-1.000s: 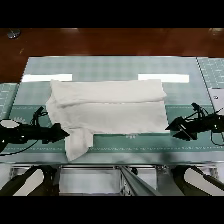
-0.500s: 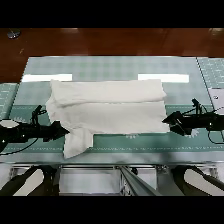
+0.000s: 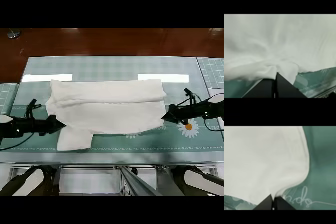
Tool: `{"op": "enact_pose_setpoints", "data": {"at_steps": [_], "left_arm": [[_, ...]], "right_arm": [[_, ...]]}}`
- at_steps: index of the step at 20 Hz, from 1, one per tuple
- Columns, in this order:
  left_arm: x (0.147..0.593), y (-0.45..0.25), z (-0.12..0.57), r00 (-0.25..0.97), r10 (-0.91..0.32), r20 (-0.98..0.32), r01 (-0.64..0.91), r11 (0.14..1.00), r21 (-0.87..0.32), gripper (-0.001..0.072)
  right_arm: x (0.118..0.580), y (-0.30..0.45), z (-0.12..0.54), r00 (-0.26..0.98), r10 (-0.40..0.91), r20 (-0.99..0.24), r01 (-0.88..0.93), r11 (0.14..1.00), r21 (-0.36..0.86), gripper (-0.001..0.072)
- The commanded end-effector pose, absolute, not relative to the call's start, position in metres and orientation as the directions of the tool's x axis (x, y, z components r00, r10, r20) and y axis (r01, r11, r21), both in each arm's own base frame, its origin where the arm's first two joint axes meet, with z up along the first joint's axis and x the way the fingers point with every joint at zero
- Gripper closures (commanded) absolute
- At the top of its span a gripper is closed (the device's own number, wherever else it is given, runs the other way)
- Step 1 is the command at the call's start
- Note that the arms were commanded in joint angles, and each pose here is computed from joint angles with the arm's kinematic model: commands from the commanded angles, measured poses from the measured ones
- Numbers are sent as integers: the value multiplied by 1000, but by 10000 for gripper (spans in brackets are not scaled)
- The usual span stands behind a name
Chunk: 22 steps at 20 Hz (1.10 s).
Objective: Fold the shirts.
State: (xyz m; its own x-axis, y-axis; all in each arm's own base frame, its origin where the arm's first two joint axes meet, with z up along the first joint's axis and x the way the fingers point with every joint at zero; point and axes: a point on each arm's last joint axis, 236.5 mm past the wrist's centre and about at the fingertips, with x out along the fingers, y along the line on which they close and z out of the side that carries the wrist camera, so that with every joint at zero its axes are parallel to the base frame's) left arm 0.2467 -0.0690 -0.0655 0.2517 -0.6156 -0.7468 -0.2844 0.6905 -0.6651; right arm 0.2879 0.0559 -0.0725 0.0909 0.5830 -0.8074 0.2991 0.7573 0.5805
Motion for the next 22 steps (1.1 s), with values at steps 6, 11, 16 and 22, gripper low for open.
{"op": "enact_pose_setpoints", "data": {"at_steps": [6,11,16,22], "left_arm": [[352,-32,3,458,-511,-727,-192,742,-642,688],[418,-41,-13,427,-527,-734,-181,746,-641,689],[466,-32,-35,415,-532,-738,-228,725,-650,688],[477,-21,-57,401,-514,-758,-250,735,-631,688]], "right_arm": [[382,44,-23,297,537,-789,229,763,605,678],[453,59,-19,391,545,-742,228,723,652,679],[499,53,-25,419,549,-723,270,685,676,679],[515,50,-45,402,555,-728,302,670,678,677]]}}
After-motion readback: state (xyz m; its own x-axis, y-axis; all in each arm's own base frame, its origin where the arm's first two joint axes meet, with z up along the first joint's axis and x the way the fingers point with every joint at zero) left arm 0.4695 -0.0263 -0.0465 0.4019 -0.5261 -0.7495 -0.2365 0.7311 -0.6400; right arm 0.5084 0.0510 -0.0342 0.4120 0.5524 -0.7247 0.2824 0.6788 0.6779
